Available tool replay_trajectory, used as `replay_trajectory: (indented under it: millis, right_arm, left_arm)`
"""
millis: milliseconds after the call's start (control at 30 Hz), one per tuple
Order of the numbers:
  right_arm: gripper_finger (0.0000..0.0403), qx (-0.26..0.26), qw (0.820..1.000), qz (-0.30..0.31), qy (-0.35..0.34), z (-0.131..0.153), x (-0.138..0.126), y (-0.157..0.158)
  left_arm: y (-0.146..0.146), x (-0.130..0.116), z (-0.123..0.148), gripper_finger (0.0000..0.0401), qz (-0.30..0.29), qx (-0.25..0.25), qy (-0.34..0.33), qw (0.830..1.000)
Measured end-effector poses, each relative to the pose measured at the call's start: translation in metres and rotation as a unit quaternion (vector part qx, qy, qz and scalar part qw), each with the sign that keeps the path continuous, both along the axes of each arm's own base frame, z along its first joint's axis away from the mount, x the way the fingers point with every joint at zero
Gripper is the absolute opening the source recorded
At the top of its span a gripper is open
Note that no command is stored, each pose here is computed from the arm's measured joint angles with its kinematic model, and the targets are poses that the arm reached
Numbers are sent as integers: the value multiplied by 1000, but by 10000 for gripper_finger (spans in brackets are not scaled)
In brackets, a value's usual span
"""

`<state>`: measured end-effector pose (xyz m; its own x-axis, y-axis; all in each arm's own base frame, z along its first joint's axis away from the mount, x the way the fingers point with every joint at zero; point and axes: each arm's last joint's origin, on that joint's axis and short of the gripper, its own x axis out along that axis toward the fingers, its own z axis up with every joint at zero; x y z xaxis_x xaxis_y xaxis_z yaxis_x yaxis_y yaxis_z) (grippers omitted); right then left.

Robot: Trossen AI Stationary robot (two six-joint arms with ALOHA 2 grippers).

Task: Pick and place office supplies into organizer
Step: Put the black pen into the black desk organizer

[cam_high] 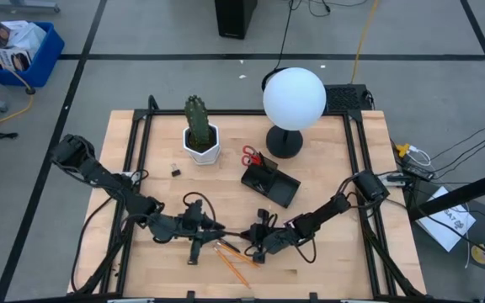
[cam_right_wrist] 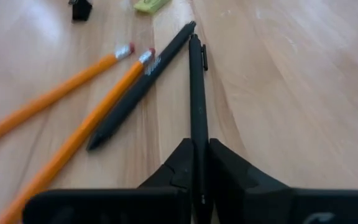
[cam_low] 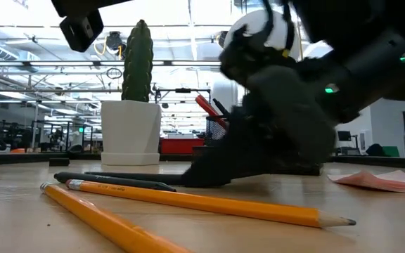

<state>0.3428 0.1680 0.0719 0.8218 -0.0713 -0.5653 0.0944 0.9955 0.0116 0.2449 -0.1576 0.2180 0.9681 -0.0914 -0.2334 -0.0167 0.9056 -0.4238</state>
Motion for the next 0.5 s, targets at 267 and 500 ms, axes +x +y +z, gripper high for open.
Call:
replay_trajectory:
  millis: [267, 500]
  right_arm:
    - [23, -57, 998, -8, 8, 31, -16, 8]
    - [23, -73, 997, -13, -7, 59, -31, 20]
  left_arm:
    - [1, 1, 2, 114, 1, 28, -13, 1000]
    - [2, 1, 2, 114, 16, 36, -14, 999]
